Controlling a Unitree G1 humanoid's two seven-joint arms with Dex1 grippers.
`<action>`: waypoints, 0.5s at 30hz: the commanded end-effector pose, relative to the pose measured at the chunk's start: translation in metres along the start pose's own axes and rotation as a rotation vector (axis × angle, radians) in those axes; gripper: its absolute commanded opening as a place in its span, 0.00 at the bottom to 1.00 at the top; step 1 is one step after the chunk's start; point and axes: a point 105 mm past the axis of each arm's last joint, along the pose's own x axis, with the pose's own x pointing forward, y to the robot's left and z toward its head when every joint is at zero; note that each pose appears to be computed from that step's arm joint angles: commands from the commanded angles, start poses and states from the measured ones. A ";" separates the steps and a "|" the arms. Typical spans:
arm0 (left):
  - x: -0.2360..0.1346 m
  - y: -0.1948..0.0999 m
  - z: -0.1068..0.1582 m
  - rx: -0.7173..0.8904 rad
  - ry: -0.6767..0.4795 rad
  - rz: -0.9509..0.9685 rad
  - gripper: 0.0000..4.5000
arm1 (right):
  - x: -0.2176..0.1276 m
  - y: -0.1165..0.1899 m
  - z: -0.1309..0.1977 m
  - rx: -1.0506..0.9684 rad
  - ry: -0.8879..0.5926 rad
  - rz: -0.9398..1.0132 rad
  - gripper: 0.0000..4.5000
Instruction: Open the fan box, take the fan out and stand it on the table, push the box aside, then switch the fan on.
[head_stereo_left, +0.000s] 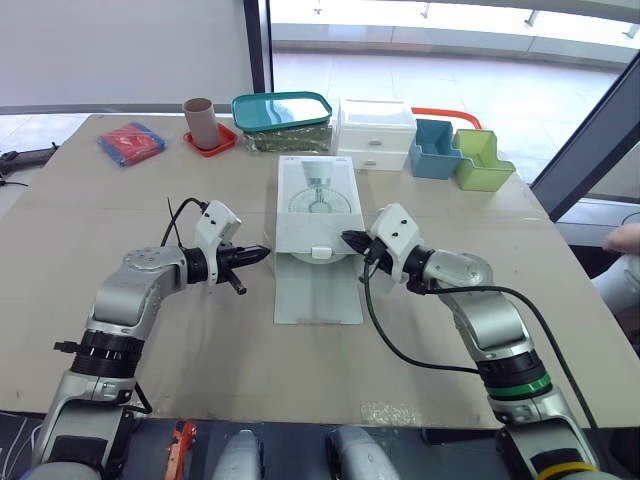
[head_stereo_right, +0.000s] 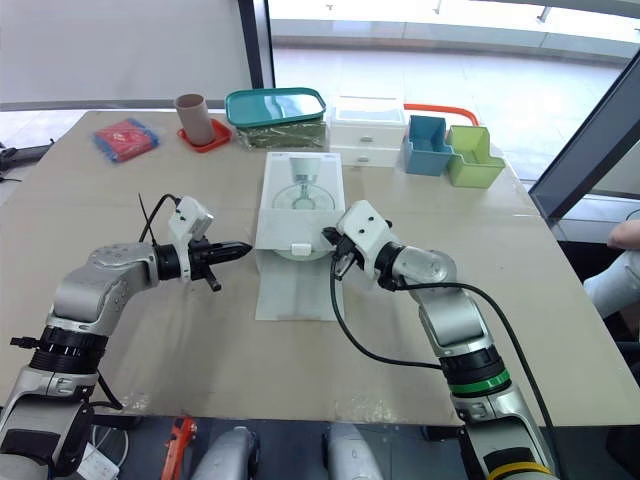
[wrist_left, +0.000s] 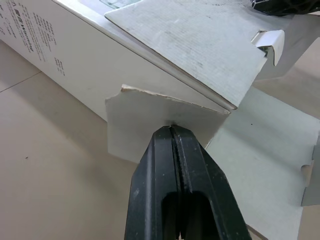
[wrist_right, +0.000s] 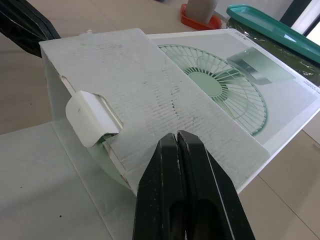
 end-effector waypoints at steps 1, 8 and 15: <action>-0.006 -0.004 0.011 0.027 -0.034 -0.024 0.00 | 0.000 0.003 -0.004 0.001 0.014 0.015 0.01; -0.010 -0.021 0.010 -0.001 -0.094 -0.085 0.00 | -0.001 0.004 -0.004 0.002 0.017 0.017 0.01; -0.015 -0.045 0.005 -0.040 -0.171 -0.127 0.00 | -0.002 0.003 -0.005 0.004 0.021 0.013 0.01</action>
